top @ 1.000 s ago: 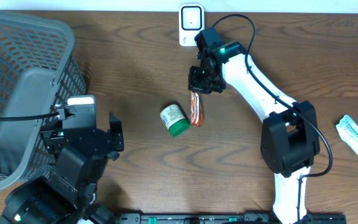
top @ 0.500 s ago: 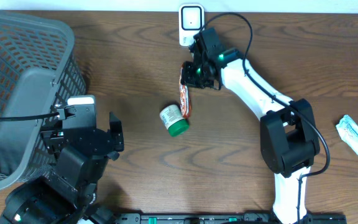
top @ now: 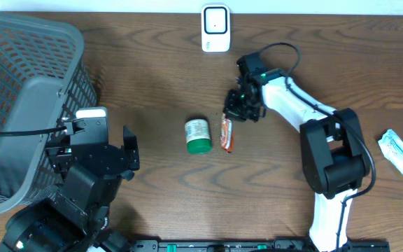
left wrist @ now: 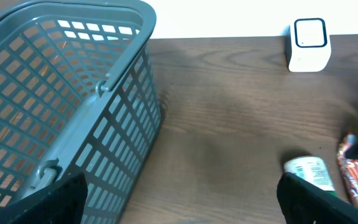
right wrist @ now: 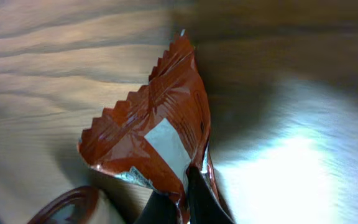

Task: Scan the item barcode

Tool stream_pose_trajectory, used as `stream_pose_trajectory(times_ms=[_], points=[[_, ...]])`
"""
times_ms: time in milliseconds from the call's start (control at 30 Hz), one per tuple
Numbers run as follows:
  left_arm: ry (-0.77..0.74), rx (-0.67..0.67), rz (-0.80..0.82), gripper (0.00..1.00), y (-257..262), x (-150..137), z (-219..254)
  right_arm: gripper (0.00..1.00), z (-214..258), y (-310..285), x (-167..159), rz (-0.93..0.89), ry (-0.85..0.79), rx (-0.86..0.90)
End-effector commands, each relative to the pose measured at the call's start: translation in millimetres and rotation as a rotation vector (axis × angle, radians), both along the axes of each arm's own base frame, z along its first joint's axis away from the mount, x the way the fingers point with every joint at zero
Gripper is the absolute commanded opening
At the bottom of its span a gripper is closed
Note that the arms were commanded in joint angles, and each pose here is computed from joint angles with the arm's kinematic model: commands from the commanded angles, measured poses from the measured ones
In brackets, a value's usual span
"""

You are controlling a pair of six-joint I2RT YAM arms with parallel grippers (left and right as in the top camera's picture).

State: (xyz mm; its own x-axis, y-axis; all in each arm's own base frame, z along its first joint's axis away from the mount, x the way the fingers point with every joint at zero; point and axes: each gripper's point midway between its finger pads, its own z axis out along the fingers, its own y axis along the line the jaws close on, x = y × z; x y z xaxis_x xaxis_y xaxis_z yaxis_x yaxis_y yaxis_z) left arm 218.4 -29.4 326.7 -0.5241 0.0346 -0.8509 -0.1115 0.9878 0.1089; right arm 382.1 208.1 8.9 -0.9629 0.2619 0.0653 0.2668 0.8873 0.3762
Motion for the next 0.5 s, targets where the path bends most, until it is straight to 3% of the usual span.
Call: stream_pose_trajectory(times_ms=[0, 67, 167, 233, 267, 300, 400, 467], points=[[-0.012, -0.002, 0.015, 0.98, 3, -1, 3, 0.01, -8, -25, -5, -0.055, 0.028, -0.107], [-0.012, -0.002, 0.015, 0.98, 3, -1, 3, 0.01, -6, -29, -8, -0.060, 0.038, -0.121], [-0.011, -0.001, 0.015, 0.98, 3, -1, 3, 0.20, 2, -37, -10, -0.065, 0.033, -0.160], [-0.012, -0.002, 0.015, 0.98, 3, -1, 3, 0.40, 13, -45, -10, -0.072, 0.024, -0.204], [-0.012, -0.002, 0.015, 0.98, 3, -1, 3, 0.60, 20, -50, -10, -0.080, 0.018, -0.229], [-0.012, -0.002, 0.015, 0.98, 3, -1, 3, 0.74, 28, -54, -9, -0.090, 0.010, -0.254], [-0.012, -0.002, 0.015, 0.98, 3, -1, 3, 0.96, 58, -57, -4, -0.089, -0.029, -0.276], [-0.012, -0.002, 0.014, 0.98, 3, -1, 3, 0.99, 78, -55, 1, -0.092, -0.057, -0.264]])
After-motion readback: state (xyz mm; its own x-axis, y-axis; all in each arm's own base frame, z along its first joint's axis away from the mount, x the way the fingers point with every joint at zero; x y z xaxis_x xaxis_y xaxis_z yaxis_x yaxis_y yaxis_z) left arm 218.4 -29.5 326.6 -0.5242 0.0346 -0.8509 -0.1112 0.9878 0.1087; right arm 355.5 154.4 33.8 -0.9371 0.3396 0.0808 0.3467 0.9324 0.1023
